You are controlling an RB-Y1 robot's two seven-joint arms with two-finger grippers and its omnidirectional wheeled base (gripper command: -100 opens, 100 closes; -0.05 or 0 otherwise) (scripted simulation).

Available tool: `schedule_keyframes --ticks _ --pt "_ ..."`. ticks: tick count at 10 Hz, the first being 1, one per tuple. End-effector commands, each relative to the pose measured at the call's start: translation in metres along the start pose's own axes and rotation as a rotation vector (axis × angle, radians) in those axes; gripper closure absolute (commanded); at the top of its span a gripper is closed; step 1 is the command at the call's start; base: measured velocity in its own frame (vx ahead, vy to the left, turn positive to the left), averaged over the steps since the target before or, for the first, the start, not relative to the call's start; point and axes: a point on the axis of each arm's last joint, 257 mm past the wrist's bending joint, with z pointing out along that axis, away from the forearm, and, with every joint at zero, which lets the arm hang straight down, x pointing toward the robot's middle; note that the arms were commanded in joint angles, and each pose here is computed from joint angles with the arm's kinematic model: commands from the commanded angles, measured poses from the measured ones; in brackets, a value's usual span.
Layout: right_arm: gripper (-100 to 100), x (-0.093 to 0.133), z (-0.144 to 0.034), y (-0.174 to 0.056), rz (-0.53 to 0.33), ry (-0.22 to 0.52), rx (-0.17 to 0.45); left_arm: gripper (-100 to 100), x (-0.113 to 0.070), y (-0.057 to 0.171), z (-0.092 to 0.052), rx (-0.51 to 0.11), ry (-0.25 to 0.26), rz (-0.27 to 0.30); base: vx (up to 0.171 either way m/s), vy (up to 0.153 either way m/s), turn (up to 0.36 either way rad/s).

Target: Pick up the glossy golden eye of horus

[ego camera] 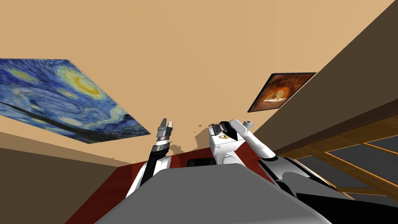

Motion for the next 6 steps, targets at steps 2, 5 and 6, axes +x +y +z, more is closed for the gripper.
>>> schedule_keyframes --ticks 2,5,6 --pt "-100 0.028 -0.005 0.0 -0.014 0.102 -0.026 0 0.0 0.0 0.0 0.0 0.0 0.0 -0.011 -0.003 0.074" --pt "-100 0.065 -0.02 0.004 -0.025 0.236 -0.073 0 0.0 0.0 0.0 0.0 0.0 0.0 -0.015 -0.003 0.063" --pt "-100 0.07 -0.021 0.003 -0.028 0.255 -0.071 0 0.0 0.0 0.0 0.0 0.0 0.0 -0.014 -0.002 0.047"
